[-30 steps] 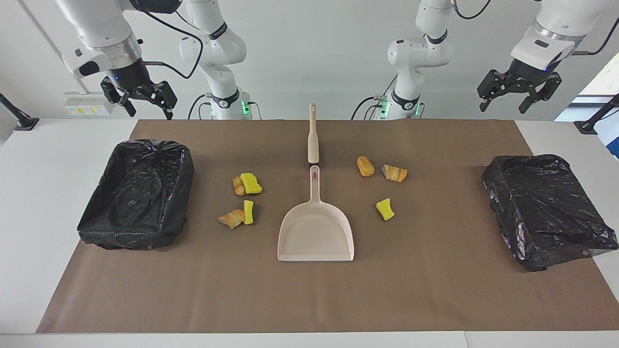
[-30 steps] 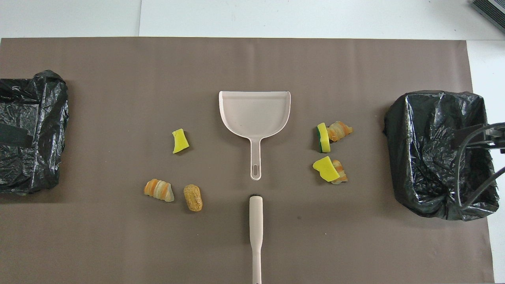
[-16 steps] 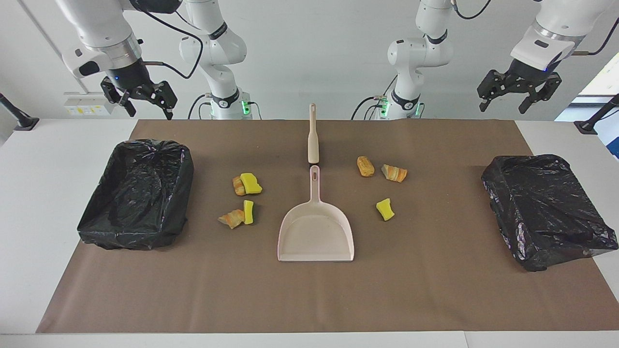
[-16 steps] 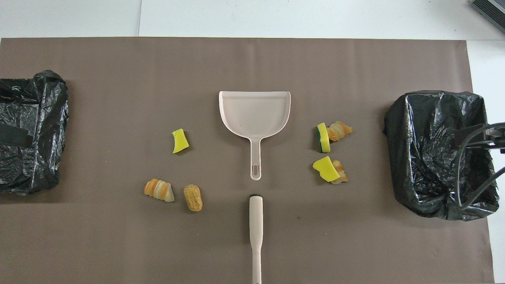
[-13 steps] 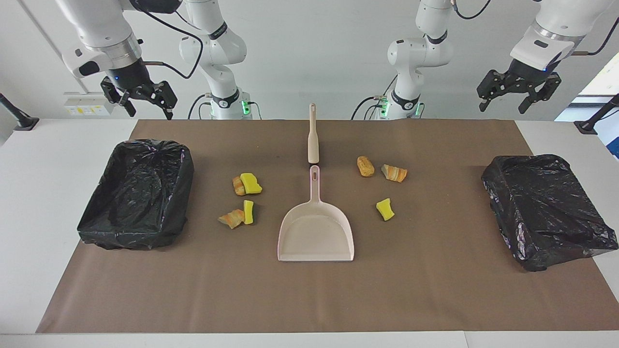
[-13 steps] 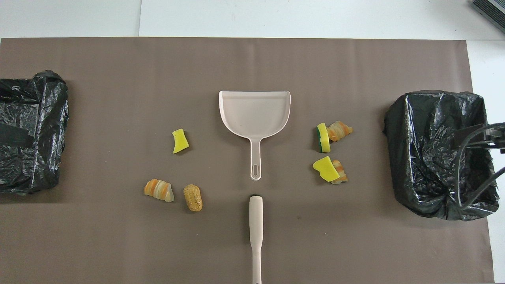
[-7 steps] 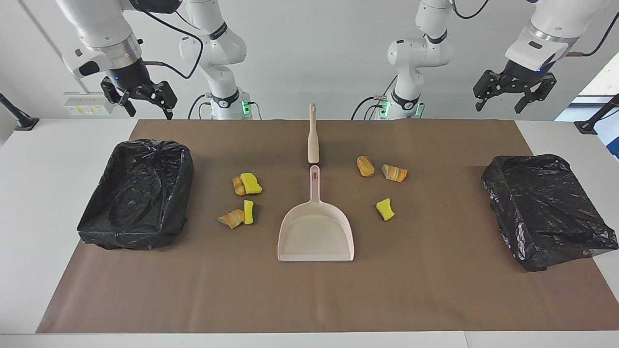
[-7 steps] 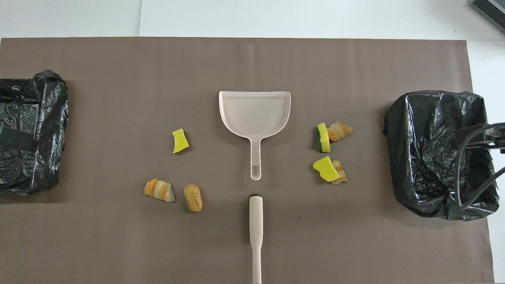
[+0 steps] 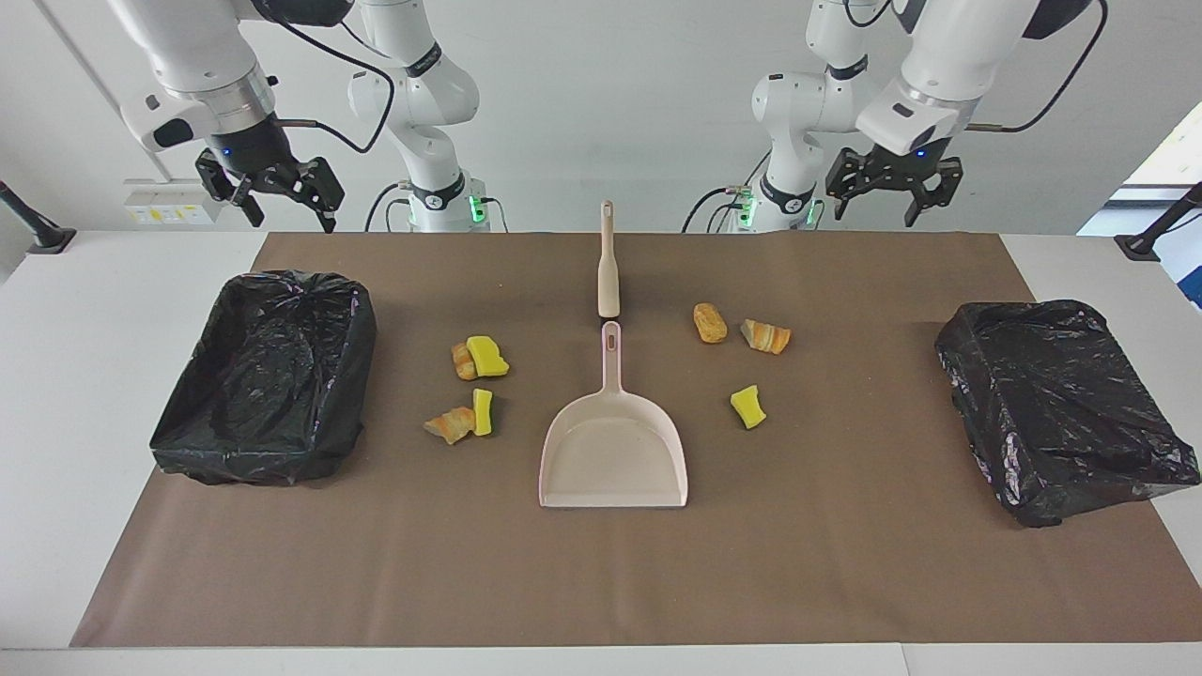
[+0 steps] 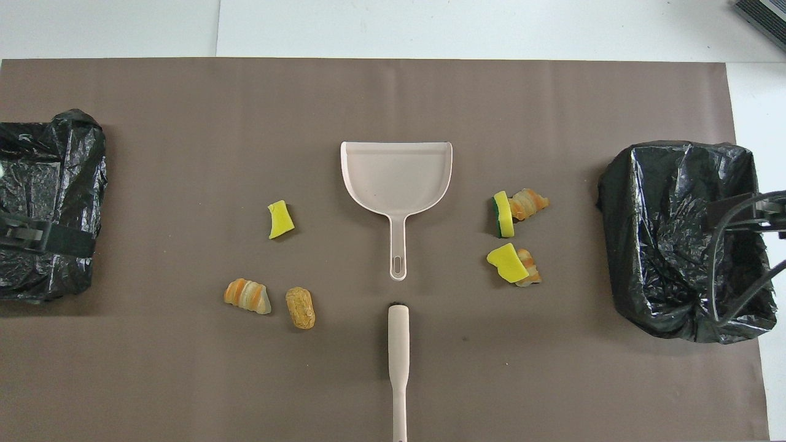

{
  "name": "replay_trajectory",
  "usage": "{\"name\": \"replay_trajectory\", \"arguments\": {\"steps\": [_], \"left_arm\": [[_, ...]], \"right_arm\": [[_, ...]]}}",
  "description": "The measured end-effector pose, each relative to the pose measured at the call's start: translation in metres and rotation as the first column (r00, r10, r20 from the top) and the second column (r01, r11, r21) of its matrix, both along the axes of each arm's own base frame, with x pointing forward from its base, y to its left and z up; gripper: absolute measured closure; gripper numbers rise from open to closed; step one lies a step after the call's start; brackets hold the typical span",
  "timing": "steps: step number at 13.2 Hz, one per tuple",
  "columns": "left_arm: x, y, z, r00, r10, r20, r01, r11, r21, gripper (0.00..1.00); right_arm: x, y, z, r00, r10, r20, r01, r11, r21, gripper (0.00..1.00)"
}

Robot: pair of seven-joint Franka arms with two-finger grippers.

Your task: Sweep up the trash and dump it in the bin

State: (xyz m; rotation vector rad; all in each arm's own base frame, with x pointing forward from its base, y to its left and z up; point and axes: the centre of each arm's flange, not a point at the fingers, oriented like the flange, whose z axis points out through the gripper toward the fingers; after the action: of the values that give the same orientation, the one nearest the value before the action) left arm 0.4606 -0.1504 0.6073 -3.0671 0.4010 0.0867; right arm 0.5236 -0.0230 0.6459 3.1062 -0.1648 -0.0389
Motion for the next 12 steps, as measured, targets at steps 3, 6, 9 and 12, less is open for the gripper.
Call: {"name": "replay_trajectory", "arguments": {"steps": [3,6,9,12], "left_arm": [[-0.044,-0.078,-0.049,1.000,-0.014,-0.015,0.014,1.000,0.018,0.00],[-0.087,-0.140,-0.086,1.000,0.004,-0.019,-0.004,1.000,0.000,0.00],[-0.135,-0.188,-0.120,1.000,0.002,-0.007,-0.002,1.000,0.001,0.00],[-0.176,-0.226,-0.159,1.000,0.000,0.012,0.000,1.000,-0.012,0.00]], "right_arm": [[0.000,0.000,0.000,1.000,0.000,0.000,0.000,1.000,0.000,0.00],[0.000,0.000,0.000,1.000,0.000,0.000,0.000,1.000,0.000,0.00],[0.000,0.000,0.000,1.000,0.000,0.000,0.000,1.000,0.000,0.00],[0.000,0.000,0.000,1.000,0.000,0.000,0.000,1.000,0.000,0.00]]}}
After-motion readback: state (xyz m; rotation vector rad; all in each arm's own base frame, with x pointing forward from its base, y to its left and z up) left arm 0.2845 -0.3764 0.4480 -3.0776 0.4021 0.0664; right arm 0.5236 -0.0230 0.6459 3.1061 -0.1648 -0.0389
